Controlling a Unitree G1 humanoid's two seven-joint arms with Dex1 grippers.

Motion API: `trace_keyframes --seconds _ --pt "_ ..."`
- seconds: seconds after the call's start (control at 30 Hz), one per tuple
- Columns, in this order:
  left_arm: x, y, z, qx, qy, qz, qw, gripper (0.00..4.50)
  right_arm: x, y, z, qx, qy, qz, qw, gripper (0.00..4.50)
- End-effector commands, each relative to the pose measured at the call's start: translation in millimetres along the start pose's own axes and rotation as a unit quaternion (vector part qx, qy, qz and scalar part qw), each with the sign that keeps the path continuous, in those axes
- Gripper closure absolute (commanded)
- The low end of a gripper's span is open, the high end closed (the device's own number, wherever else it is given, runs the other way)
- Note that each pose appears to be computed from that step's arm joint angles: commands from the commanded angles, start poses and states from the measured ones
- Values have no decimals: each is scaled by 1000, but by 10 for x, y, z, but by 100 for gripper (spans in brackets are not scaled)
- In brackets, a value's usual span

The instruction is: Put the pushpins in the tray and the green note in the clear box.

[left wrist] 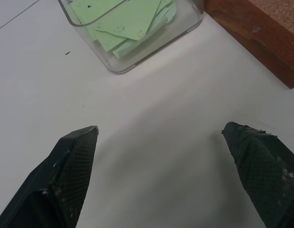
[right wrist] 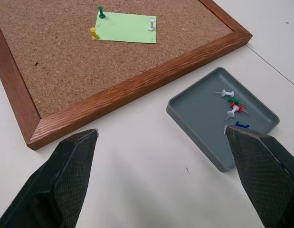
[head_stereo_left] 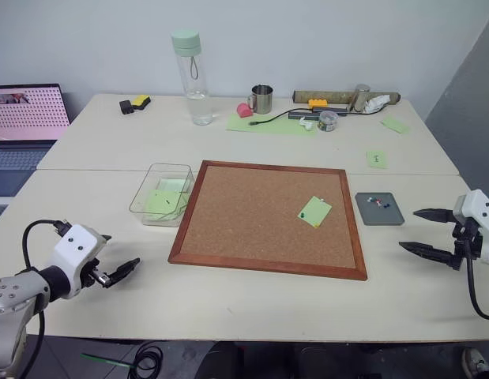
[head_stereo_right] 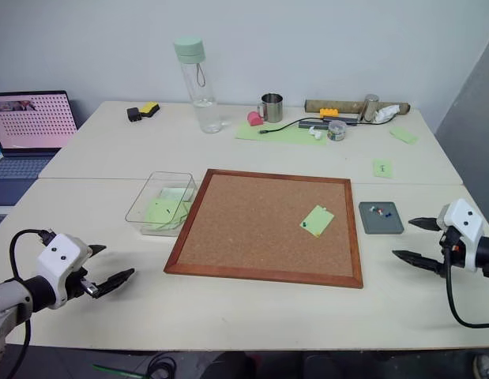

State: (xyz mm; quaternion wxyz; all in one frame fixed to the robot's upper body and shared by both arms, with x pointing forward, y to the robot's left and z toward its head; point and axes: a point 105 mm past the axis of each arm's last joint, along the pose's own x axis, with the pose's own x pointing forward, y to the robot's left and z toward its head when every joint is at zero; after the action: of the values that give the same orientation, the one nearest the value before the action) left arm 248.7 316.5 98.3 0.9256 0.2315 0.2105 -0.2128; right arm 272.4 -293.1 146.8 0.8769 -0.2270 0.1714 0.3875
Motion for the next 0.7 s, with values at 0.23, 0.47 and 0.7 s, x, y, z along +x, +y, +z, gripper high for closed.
trace_keyframes --seconds 0.23,0.47,0.7 --pt "18 -86 147 10 -14 -23 1000 3 -54 10 137 -19 -17 -9 1000 0" --pt "85 -273 427 26 -53 -79 995 37 -38 79 140 -16 -20 -5 1000 0" --pt "293 -642 1033 60 -128 -162 977 172 116 102 338 -28 -70 -21 997 0"
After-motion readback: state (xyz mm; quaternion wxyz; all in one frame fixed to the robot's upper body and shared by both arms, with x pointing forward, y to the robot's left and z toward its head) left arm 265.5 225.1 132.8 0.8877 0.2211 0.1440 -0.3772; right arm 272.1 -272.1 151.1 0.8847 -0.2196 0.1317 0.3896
